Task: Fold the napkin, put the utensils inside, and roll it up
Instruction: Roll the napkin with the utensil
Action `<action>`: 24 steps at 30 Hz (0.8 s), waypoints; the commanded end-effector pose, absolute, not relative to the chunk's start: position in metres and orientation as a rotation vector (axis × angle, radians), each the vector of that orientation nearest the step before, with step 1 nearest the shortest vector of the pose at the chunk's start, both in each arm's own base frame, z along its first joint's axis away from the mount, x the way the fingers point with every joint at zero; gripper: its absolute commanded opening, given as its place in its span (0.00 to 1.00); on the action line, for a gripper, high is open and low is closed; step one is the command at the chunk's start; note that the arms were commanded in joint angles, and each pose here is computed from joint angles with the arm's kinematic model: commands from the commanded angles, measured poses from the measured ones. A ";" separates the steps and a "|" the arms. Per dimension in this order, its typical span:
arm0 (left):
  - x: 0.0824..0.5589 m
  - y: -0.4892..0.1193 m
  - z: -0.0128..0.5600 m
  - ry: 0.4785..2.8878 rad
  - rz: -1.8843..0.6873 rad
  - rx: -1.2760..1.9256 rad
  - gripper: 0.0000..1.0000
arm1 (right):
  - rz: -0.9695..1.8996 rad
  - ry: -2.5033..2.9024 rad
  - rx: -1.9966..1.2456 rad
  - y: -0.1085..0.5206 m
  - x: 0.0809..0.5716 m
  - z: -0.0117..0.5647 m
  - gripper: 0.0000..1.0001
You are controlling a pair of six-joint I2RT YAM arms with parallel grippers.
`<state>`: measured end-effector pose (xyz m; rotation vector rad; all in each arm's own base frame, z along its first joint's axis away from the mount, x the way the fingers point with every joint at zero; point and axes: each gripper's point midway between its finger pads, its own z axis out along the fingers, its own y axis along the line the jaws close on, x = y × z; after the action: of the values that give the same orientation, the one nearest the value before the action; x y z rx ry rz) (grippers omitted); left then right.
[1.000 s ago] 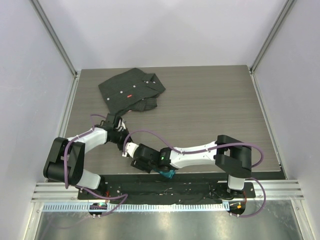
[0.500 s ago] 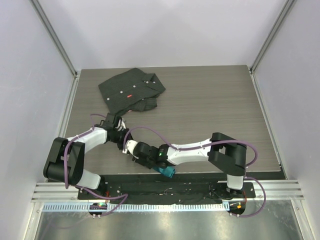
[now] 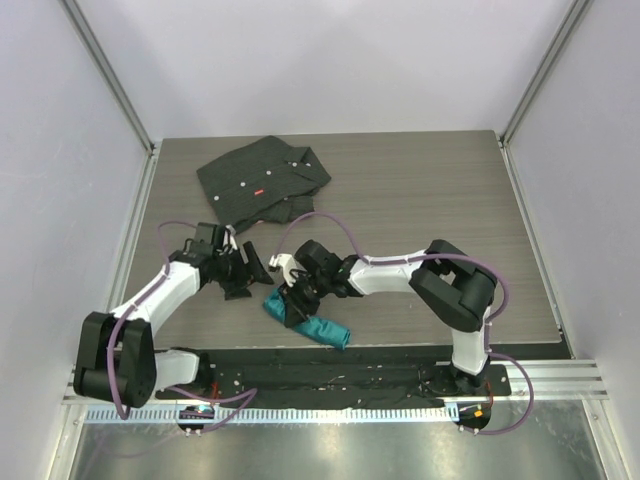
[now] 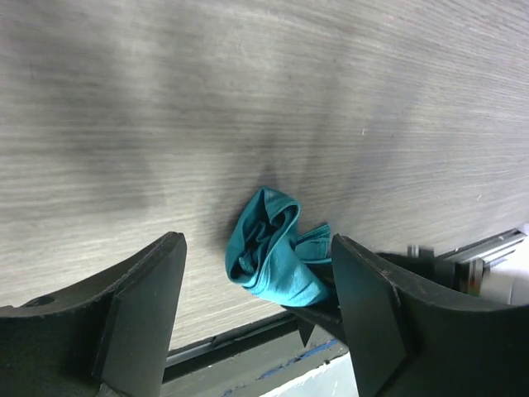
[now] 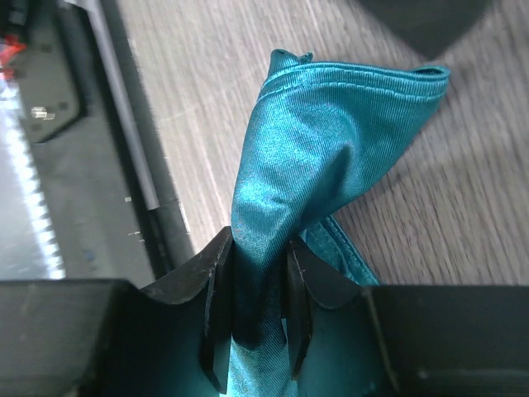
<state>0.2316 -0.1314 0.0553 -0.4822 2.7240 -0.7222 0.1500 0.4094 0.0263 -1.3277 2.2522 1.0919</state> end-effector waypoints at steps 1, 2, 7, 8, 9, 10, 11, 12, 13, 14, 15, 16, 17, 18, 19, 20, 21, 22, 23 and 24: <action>0.227 -0.137 0.059 2.666 -0.807 -0.513 0.75 | 1.378 2.272 -1.336 0.411 0.129 0.026 0.31; 0.228 -0.141 0.060 2.651 -0.842 -0.516 0.75 | 1.404 2.278 -1.311 0.409 0.132 0.027 0.31; 0.224 -0.155 0.051 2.649 -0.978 -0.554 0.73 | 1.418 2.290 -1.292 0.407 0.138 0.020 0.30; 0.222 -0.158 0.050 2.656 -1.003 -0.551 0.71 | 1.419 2.291 -1.293 0.407 0.138 0.020 0.31; 0.222 -0.159 0.050 2.655 -1.016 -0.548 0.68 | 1.416 2.293 -1.290 0.407 0.140 0.019 0.30; 0.220 -0.160 0.049 2.657 -1.025 -0.548 0.67 | 1.411 2.297 -1.292 0.407 0.139 0.018 0.30; 0.219 -0.160 0.048 2.661 -1.029 -0.551 0.65 | 1.404 2.303 -1.289 0.406 0.140 0.016 0.30; 0.217 -0.159 0.046 2.664 -1.026 -0.549 0.59 | 1.392 2.311 -1.294 0.404 0.140 0.014 0.30; 0.216 -0.159 0.044 2.671 -1.026 -0.553 0.55 | 1.382 2.315 -1.292 0.404 0.141 0.014 0.30; 0.214 -0.160 0.042 2.680 -1.031 -0.554 0.50 | 1.371 2.317 -1.290 0.404 0.142 0.014 0.30; 0.213 -0.160 0.041 2.686 -1.032 -0.560 0.40 | 1.352 2.322 -1.288 0.402 0.143 0.013 0.30; 0.212 -0.160 0.039 2.692 -1.034 -0.562 0.34 | 1.337 2.317 -1.292 0.402 0.144 0.014 0.31; 0.210 -0.160 0.037 2.704 -1.039 -0.568 0.28 | 1.318 2.317 -1.296 0.401 0.146 0.015 0.32; 0.210 -0.161 0.037 2.705 -1.043 -0.564 0.17 | 1.279 2.340 -1.295 0.399 0.149 0.015 0.34; 0.210 -0.161 0.036 2.709 -1.039 -0.571 0.12 | 1.249 2.324 -1.308 0.398 0.153 0.019 0.35; 0.210 -0.161 0.036 2.714 -1.040 -0.575 0.08 | 1.220 2.350 -1.316 0.394 0.153 0.019 0.41; 0.211 -0.160 0.036 2.715 -1.032 -0.581 0.03 | 1.205 2.330 -1.323 0.398 0.158 0.027 0.45; 0.212 -0.160 0.037 2.716 -1.032 -0.582 0.01 | 1.180 2.327 -1.327 0.398 0.161 0.030 0.49; 0.209 -0.160 0.036 2.735 -1.023 -0.591 0.00 | 1.168 2.336 -1.330 0.396 0.161 0.035 0.58; 0.211 -0.160 0.038 2.737 -1.022 -0.588 0.00 | 1.163 2.316 -1.327 0.400 0.164 0.044 0.60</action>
<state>0.2069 -0.1558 0.0304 -0.6069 2.7402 -0.9800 0.1490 0.4088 0.0322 -1.3050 2.3028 1.3442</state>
